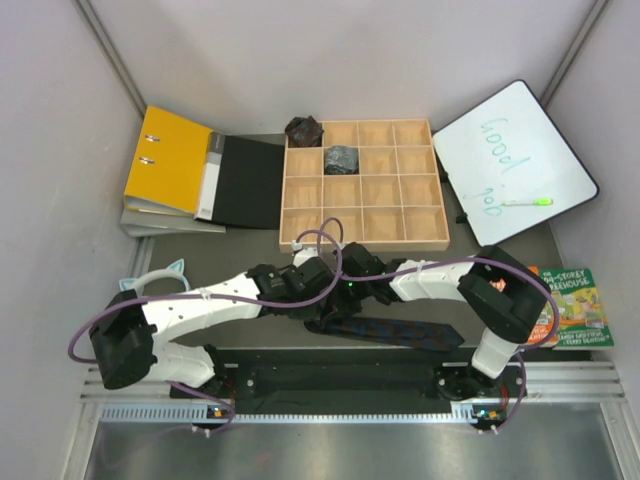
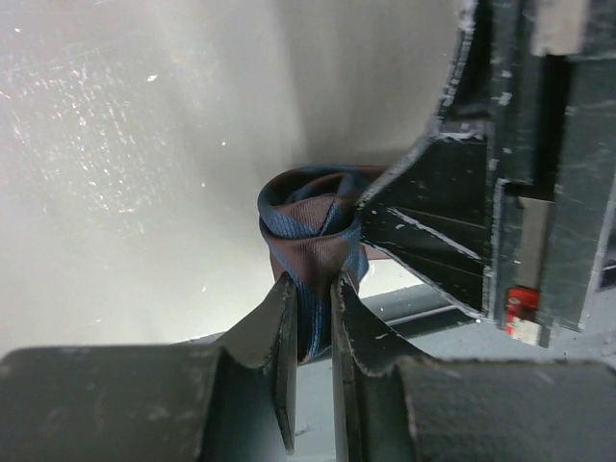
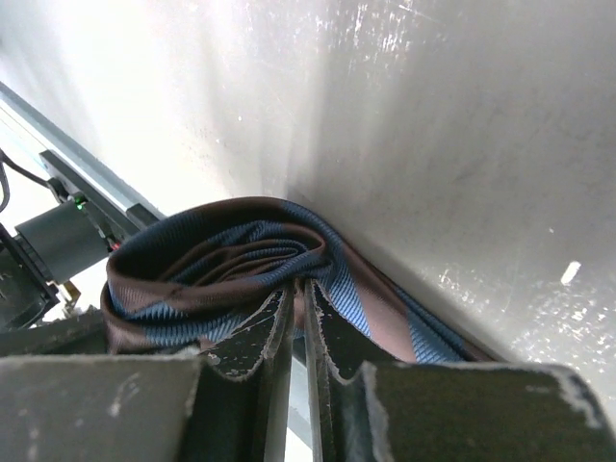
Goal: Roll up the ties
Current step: Roll the tie at the center of the board.
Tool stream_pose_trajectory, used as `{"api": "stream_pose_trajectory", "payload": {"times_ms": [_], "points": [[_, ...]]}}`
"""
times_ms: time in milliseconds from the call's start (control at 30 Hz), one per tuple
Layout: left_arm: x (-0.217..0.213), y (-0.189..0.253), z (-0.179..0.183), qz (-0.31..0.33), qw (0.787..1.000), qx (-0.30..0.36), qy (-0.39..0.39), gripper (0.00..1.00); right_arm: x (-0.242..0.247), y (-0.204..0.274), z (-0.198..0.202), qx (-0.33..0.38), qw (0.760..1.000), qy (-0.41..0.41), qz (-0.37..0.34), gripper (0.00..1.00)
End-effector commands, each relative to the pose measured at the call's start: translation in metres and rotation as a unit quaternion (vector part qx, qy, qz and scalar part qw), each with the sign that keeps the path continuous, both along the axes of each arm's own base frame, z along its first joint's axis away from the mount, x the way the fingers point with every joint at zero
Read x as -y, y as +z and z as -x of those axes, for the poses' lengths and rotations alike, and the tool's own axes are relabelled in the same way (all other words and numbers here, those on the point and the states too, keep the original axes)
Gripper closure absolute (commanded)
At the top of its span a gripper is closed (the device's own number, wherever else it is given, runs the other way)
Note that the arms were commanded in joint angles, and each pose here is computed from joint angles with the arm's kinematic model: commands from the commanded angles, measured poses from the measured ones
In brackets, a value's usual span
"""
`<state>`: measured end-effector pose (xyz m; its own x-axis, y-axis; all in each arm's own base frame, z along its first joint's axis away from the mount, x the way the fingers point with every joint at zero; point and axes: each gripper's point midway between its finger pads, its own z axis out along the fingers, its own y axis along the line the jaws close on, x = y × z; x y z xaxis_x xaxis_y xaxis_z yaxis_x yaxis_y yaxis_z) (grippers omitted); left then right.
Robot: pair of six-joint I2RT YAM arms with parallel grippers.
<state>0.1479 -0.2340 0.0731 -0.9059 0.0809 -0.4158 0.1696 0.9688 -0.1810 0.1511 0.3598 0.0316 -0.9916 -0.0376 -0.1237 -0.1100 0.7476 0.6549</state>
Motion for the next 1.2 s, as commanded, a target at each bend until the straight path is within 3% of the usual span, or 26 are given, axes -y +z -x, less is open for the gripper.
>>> {"api": "stream_pose_trajectory", "payload": {"times_ms": [0, 500, 1167], "points": [[0.023, 0.020, -0.005, 0.030, 0.999, 0.015, 0.001, 0.98, -0.024, 0.017, -0.008, 0.024, 0.999, 0.005, -0.038, 0.90], [0.047, 0.010, 0.003, 0.007, 1.000, 0.008, -0.014, 0.99, -0.018, 0.026, -0.008, 0.032, 0.999, -0.004, -0.038, 0.88], [0.059, -0.018, 0.007, -0.035, 0.999, -0.004, -0.027, 0.99, 0.059, 0.033, -0.009, 0.039, 0.998, -0.046, -0.001, 0.82]]}}
